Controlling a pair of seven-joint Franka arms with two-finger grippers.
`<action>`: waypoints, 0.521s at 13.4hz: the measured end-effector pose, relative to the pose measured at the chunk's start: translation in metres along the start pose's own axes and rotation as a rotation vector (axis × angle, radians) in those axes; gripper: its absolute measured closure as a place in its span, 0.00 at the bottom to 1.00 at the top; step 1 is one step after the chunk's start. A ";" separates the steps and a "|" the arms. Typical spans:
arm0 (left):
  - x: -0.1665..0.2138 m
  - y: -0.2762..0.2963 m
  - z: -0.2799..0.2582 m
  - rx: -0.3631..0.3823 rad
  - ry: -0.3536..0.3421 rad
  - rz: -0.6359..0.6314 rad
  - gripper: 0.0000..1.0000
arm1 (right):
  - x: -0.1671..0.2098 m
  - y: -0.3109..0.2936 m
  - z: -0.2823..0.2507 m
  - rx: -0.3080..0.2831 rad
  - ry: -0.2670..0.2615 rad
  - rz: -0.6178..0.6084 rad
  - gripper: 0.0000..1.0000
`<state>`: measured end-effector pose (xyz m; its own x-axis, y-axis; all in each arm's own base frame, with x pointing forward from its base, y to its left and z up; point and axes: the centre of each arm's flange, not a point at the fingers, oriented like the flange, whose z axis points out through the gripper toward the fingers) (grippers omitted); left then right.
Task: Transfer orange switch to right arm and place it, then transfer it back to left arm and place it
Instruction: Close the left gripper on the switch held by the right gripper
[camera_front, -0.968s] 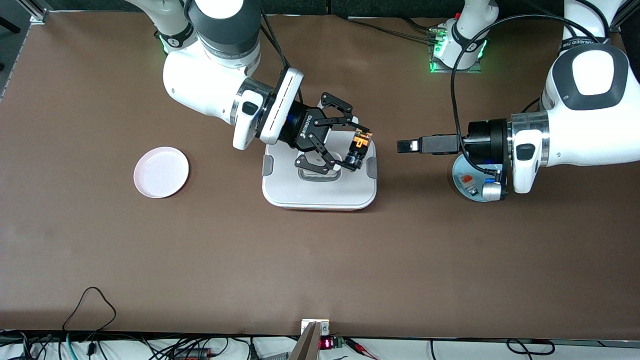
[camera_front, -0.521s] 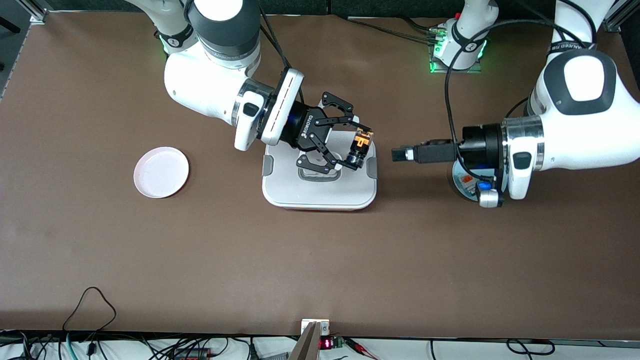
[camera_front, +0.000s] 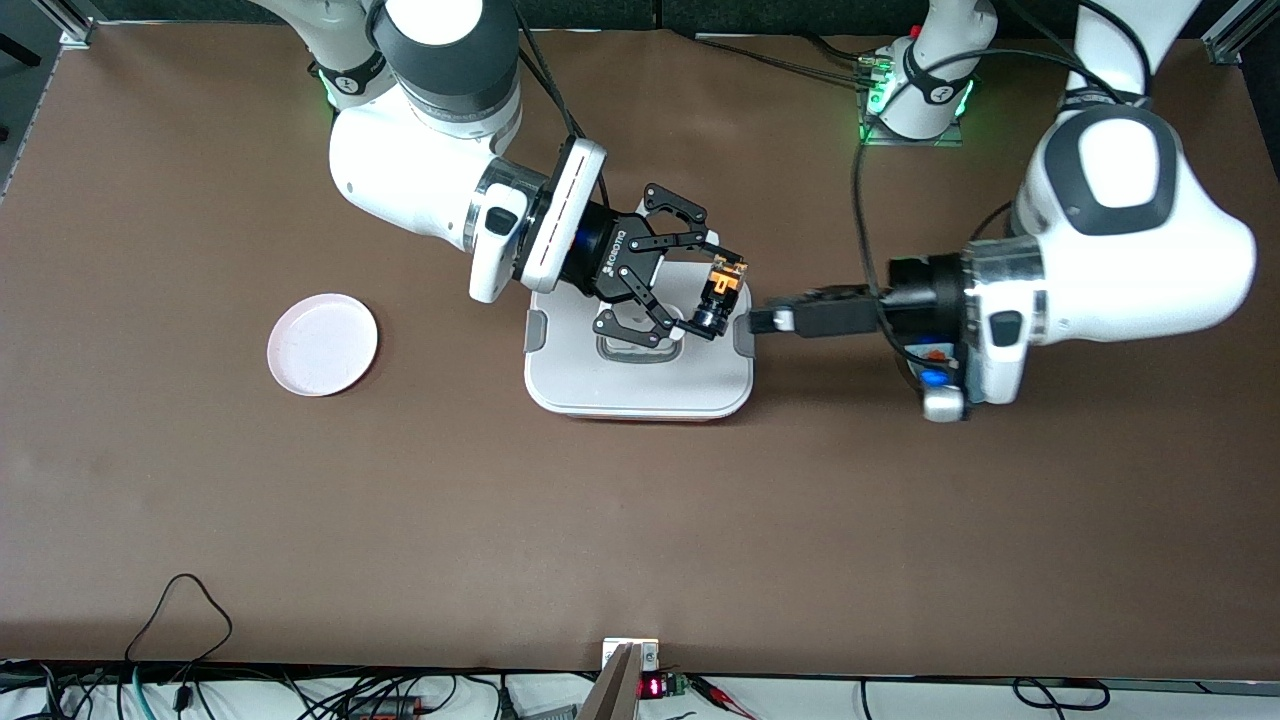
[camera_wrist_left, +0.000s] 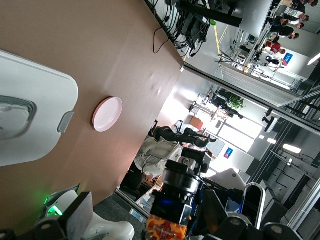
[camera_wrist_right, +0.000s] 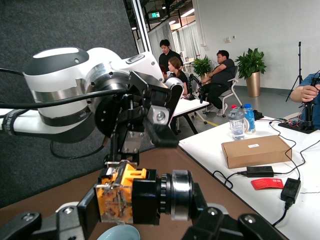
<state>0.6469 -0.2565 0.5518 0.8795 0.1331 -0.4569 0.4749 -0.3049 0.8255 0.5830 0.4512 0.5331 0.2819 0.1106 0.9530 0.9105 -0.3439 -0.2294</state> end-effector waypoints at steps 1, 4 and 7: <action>-0.002 0.002 0.004 0.000 0.000 -0.008 0.03 | 0.000 0.000 0.000 0.000 0.000 0.000 0.28; -0.005 0.005 0.006 -0.004 0.003 -0.038 0.05 | 0.000 0.000 0.000 0.001 0.002 0.004 0.28; -0.006 0.010 0.008 -0.018 0.024 -0.040 0.15 | 0.000 0.000 0.000 0.002 0.002 0.005 0.28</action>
<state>0.6464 -0.2675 0.5601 0.8602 0.1678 -0.4815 0.5099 -0.2816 0.8128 0.5829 0.4513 0.5329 0.2859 0.1069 0.9523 0.9096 -0.3429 -0.2346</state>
